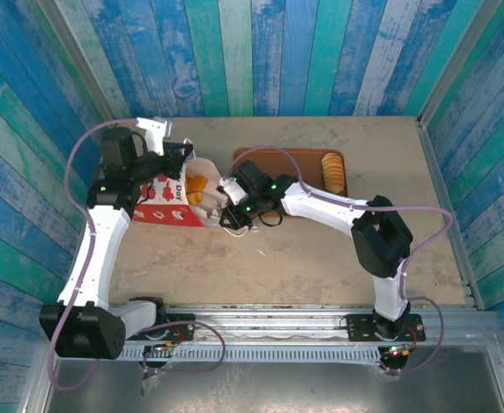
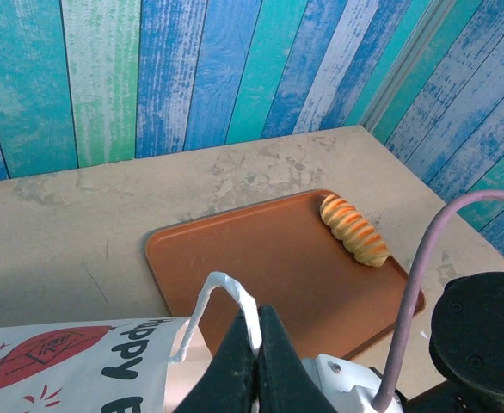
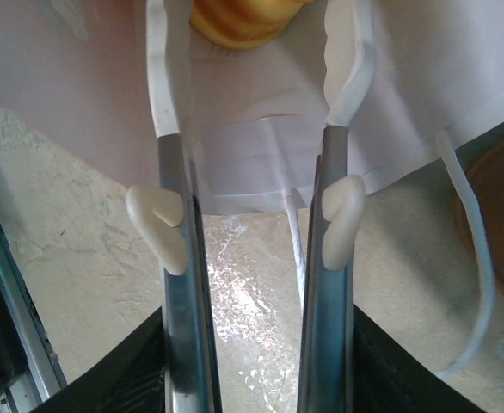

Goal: Take the fake bread out of the paper bag

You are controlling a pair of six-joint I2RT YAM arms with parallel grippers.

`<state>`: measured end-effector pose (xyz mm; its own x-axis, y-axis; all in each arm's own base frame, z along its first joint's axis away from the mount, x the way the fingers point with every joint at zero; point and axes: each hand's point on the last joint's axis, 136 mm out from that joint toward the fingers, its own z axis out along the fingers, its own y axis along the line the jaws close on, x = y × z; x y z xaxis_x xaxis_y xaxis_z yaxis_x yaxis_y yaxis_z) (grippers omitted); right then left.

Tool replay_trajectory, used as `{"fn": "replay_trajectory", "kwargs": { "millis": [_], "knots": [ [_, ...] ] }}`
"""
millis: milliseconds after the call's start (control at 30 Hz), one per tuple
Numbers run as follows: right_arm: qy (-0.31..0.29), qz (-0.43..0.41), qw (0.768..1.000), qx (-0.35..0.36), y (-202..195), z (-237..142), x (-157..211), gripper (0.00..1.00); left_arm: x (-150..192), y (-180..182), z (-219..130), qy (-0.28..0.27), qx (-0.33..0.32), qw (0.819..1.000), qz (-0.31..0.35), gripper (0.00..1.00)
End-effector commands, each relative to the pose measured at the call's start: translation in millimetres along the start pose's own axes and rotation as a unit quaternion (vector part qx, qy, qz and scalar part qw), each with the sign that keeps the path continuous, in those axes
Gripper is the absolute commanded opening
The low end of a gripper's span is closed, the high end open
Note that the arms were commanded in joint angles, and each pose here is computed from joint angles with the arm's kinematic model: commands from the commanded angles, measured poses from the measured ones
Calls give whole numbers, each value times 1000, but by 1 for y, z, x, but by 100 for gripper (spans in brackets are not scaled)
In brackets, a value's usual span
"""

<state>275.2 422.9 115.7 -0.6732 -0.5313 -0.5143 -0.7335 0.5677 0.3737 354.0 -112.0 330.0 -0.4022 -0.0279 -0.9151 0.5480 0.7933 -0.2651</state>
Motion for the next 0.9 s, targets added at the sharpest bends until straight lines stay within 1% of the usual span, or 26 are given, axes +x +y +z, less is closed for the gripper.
{"fn": "replay_trajectory", "kwargs": {
  "millis": [0, 33, 100, 400, 567, 700, 867],
  "knots": [
    [-37, -2, 999, -14, 11, -20, -13, 43, -20, -9, -13, -40, 0, 999, 16, 0],
    [-44, 0, 999, -11, 11, -25, -14, 40, -18, -7, -12, -38, -5, 999, 14, 0],
    [-56, 8, 998, -6, 8, -33, -14, 38, -17, -4, -11, -38, -12, 999, 10, 0],
    [-89, 51, 995, -20, 3, -59, 1, 38, -12, 3, -9, -30, -26, 999, 7, 0],
    [-93, 92, 991, -23, -8, -65, 8, 38, -9, 2, -8, -28, -21, 999, 6, 0],
    [-107, 108, 987, -46, -12, -69, 6, 38, -6, 1, -5, -24, -13, 1000, 1, 0],
    [-124, 117, 981, -88, -7, -76, -2, 38, -5, 2, -4, -24, -10, 1000, -2, 0]
  ]
}}
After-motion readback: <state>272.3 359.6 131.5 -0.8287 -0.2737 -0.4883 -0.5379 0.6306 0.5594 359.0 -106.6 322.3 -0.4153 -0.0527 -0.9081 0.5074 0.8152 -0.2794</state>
